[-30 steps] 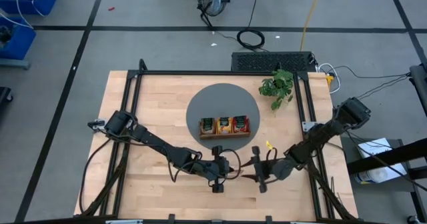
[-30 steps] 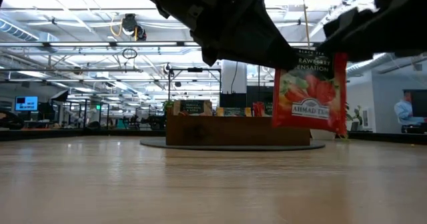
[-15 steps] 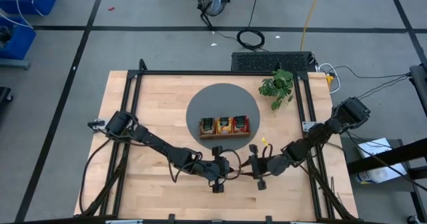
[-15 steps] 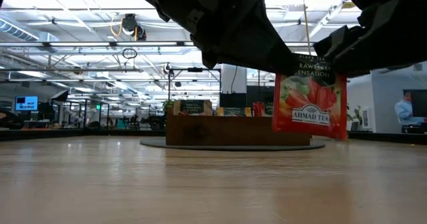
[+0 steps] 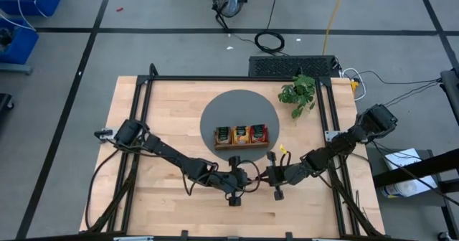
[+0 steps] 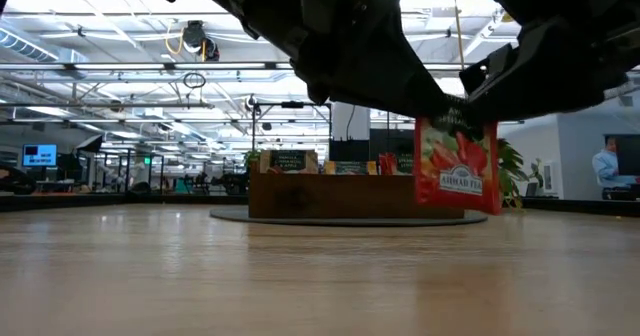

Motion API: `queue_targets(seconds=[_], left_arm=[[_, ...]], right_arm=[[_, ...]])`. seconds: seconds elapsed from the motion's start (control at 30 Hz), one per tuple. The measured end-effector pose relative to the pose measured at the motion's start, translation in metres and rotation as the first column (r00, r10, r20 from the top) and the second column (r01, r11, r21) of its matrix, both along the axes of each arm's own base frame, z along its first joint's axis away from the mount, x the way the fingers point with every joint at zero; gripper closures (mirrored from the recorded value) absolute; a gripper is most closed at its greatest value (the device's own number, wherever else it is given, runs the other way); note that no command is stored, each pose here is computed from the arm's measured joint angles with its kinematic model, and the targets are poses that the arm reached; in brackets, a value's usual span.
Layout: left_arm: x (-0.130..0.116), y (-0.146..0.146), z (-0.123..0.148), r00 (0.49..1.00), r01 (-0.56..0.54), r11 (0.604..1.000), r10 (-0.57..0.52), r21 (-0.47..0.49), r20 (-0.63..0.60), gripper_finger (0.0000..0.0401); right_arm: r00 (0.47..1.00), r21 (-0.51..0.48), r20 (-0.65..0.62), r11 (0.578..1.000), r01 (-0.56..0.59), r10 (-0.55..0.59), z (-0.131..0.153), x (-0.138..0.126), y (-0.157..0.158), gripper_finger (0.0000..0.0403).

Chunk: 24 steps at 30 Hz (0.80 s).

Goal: Pick & Place Tea
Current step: Put the red tea bag into the right slot of the wooden organizer

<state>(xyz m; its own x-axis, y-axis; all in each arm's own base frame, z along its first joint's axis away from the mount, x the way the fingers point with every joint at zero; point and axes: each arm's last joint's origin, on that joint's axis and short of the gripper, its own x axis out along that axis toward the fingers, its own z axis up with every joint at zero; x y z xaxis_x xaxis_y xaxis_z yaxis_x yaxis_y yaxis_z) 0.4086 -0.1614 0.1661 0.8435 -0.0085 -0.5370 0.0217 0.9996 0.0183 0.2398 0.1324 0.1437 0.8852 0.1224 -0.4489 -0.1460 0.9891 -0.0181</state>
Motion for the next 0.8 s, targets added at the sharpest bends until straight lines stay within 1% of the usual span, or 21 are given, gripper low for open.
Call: queue_targets(seconds=[0.13,0.27,0.4,0.5,0.6,0.7,0.8], left_arm=[[-0.002,-0.004,0.000,0.999,0.047,0.997,-0.047,0.061,-0.003,0.0338],[-0.007,-0.010,0.002,0.996,0.085,0.992,-0.083,0.094,-0.028,0.0302],[-0.014,-0.015,0.002,0.994,0.085,0.993,-0.079,0.079,-0.075,0.0272],[-0.024,-0.023,-0.004,0.985,0.089,0.994,-0.079,0.063,-0.152,0.0261],[-0.034,-0.038,-0.007,0.975,0.132,0.989,-0.117,0.066,-0.189,0.0259],[-0.046,-0.058,-0.007,0.969,0.189,0.976,-0.168,0.104,-0.184,0.0259],[-0.058,-0.077,-0.006,0.962,0.240,0.958,-0.214,0.157,-0.169,0.0263]], right_arm=[[0.999,-0.015,-0.029,1.000,0.020,-0.020,-0.003,0.001,-0.006,0.0402],[0.998,-0.022,-0.050,0.999,0.038,-0.039,-0.005,0.002,-0.010,0.0402],[0.997,-0.053,-0.060,0.998,0.037,-0.040,-0.003,0.001,-0.014,0.0402],[0.998,-0.080,-0.044,0.996,0.046,-0.049,0.011,-0.001,-0.022,0.0402],[0.995,-0.101,-0.043,0.992,0.080,-0.085,0.033,-0.007,-0.038,0.0403],[0.991,-0.144,-0.057,0.983,0.116,-0.125,0.059,-0.012,-0.055,0.0403],[0.985,-0.231,-0.080,0.964,0.130,-0.152,0.080,-0.016,-0.074,0.0403]])
